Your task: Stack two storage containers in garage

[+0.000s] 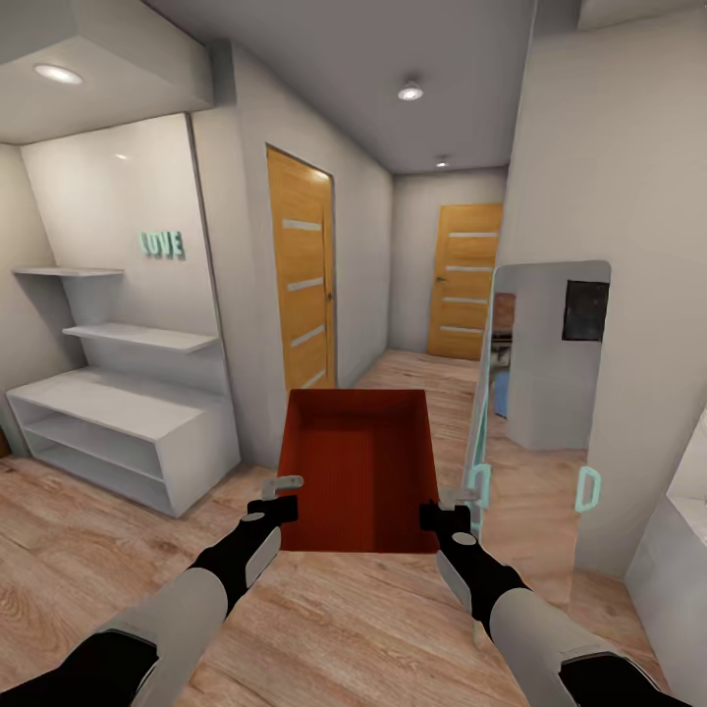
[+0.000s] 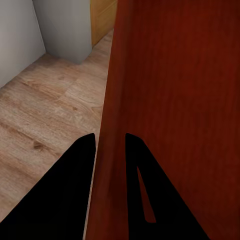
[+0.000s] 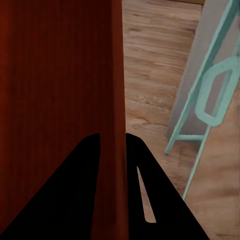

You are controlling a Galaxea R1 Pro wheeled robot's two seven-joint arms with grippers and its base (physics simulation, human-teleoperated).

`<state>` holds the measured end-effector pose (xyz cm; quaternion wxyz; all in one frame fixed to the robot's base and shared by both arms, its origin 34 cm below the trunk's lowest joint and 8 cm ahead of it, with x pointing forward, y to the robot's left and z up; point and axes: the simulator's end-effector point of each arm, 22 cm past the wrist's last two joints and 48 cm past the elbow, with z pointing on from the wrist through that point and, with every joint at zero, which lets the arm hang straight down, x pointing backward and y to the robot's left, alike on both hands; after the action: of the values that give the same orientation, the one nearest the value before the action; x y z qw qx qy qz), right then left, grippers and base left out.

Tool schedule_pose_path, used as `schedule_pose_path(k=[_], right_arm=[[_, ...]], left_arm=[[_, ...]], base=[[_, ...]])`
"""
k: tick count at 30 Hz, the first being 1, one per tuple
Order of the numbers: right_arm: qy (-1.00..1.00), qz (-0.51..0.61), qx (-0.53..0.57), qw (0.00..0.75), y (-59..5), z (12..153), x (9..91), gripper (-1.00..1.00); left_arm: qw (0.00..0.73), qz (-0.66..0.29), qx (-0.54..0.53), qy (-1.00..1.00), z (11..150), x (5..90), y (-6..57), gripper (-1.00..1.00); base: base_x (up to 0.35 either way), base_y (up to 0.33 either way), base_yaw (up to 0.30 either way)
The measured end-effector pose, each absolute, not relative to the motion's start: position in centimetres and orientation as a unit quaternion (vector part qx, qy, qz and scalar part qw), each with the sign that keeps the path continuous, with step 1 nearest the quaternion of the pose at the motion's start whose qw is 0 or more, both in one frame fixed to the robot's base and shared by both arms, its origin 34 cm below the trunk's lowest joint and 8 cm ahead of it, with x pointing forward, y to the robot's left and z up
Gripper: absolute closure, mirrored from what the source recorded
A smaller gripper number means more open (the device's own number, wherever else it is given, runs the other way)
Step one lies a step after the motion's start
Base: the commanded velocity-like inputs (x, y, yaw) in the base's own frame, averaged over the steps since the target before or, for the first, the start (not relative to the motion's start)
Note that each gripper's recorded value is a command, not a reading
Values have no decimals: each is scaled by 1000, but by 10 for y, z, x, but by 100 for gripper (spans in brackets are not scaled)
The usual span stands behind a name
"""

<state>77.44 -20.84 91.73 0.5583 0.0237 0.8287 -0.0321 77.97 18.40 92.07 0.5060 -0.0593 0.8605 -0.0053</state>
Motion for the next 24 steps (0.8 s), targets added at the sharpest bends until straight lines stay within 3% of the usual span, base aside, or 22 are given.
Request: schedule_pose_path(k=[19,24], right_arm=[[828,-33,23,559,-208,918,775,100],[828,-33,24,559,-208,918,775,100]], left_arm=[[507,-6,-59,860,921,780,185,100],[507,-6,-58,860,921,780,185,100]], base=[[305,208,-5],[305,200,-170]])
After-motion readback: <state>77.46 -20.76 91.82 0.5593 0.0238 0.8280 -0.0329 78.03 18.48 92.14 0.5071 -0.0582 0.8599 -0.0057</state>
